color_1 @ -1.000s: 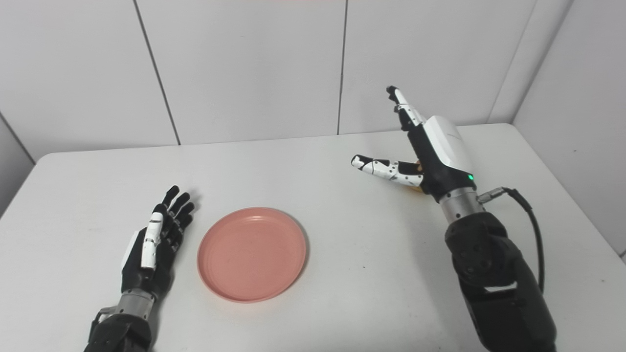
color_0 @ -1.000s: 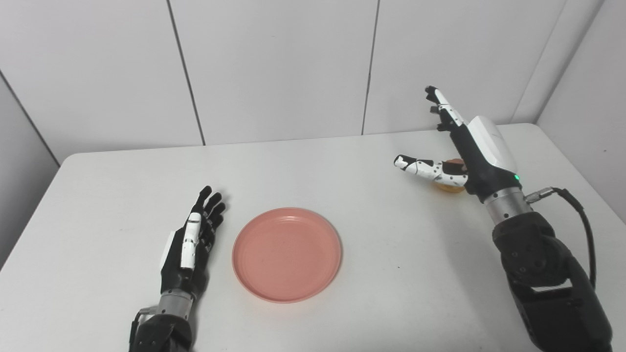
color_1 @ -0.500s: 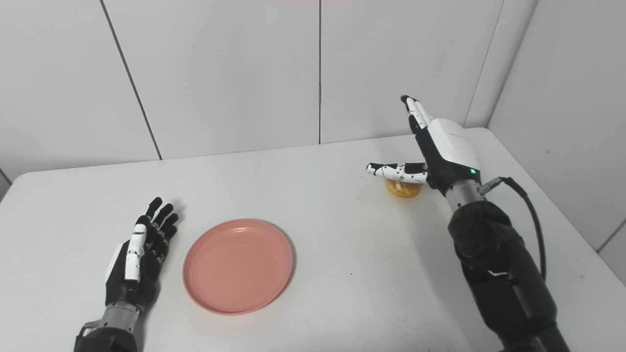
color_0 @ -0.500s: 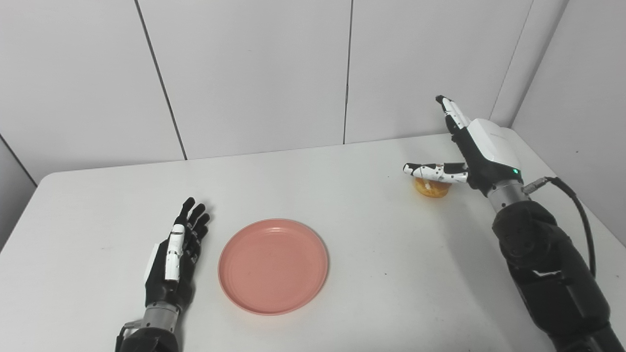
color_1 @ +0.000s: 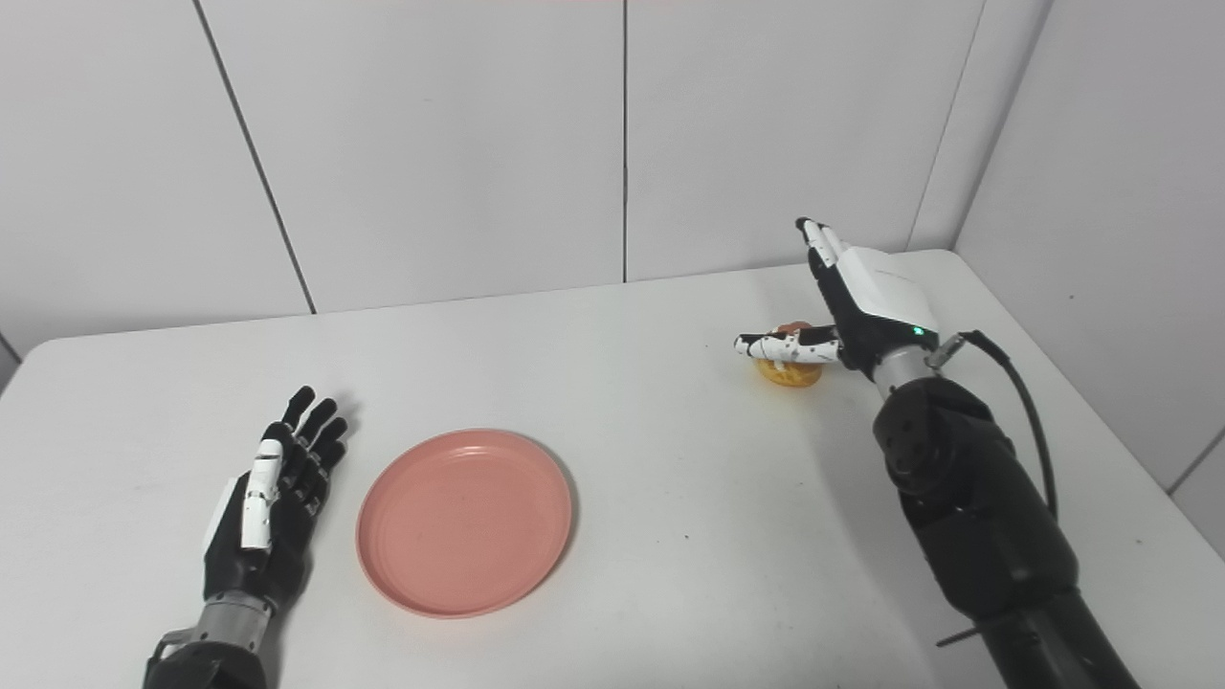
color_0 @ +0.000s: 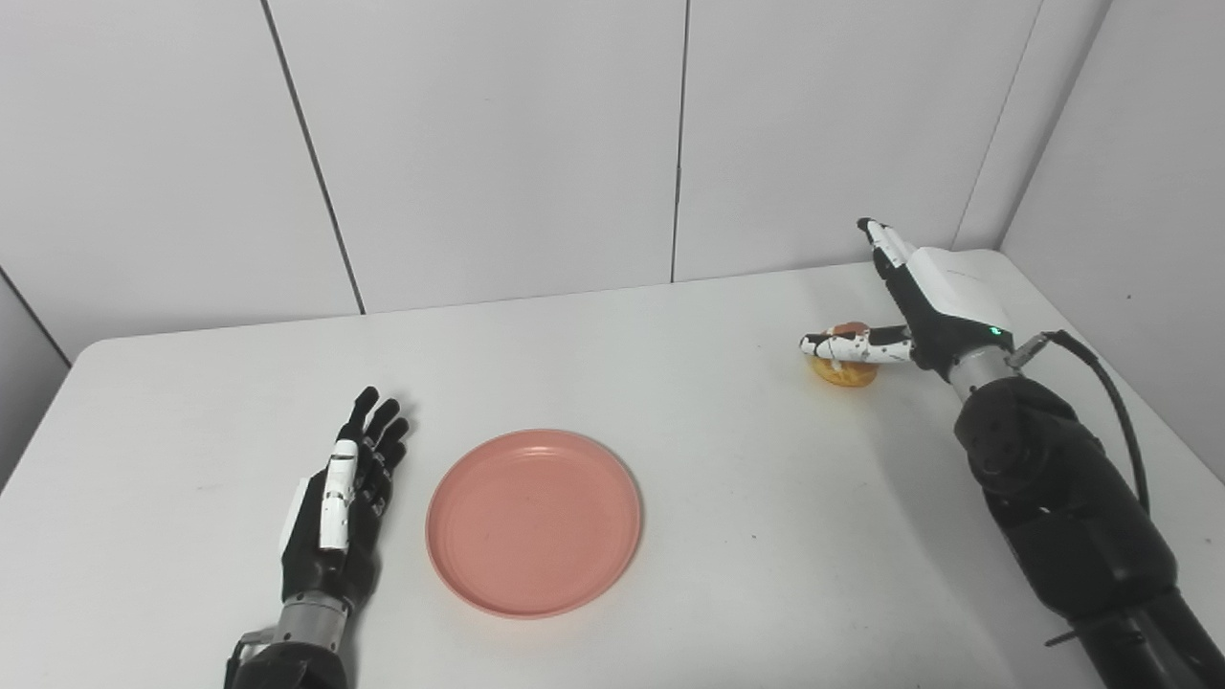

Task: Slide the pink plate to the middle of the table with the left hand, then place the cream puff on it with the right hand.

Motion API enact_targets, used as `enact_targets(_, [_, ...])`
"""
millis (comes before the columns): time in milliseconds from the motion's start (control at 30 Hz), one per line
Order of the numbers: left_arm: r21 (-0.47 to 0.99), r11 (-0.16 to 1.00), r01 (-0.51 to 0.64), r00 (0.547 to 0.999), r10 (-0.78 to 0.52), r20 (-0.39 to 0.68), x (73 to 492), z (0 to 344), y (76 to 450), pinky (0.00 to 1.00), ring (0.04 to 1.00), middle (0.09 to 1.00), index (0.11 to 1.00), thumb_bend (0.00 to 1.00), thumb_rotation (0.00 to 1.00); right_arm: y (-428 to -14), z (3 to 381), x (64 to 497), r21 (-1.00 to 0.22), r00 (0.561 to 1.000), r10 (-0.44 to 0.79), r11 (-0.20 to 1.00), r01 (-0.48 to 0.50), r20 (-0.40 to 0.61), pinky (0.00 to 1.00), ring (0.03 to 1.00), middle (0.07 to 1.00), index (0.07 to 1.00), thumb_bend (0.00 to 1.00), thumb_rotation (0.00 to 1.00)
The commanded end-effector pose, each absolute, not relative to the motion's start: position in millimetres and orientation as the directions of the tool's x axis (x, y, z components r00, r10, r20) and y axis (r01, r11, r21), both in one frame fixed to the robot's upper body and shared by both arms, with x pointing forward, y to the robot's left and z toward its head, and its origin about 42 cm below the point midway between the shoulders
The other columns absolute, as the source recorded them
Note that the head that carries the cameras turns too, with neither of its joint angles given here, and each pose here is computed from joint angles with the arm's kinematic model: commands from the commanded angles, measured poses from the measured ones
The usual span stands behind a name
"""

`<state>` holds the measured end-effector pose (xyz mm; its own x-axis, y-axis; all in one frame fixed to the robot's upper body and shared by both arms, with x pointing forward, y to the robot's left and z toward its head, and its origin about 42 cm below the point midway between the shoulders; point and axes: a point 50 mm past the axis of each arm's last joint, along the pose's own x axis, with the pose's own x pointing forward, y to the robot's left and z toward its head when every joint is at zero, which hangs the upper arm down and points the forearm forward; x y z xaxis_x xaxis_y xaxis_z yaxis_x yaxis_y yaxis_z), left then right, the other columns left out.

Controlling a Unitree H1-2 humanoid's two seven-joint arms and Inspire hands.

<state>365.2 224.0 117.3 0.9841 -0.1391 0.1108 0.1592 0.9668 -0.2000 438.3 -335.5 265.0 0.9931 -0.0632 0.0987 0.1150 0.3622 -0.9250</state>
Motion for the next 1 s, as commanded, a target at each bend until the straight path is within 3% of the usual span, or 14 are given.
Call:
enact_targets(0, [-0.216,0.971,0.098,0.990,-0.117,-0.077,329,59,240,0.99,0.953,0.956,0.957,0.33,1.00,-342,295,449,-0.923,0.982,-0.072,0.336,0.190,0.176,0.78,0.960,1.000,0.999,0.89,0.57])
enact_targets(567, [-0.193,0.975,0.107,0.989,-0.124,-0.078,328,62,239,0.97,0.943,0.951,0.955,0.32,1.00,-342,269,486,-0.932,0.992,-0.114,0.350,0.089,0.052,0.68,0.902,1.000,0.987,0.90,0.49])
enact_targets(967, [-0.194,0.974,0.113,0.989,-0.129,-0.072,327,65,238,0.98,0.951,0.957,0.961,0.32,1.00,-344,260,498,-0.914,0.993,-0.121,0.402,0.051,0.002,0.71,0.901,0.995,0.979,0.86,0.38])
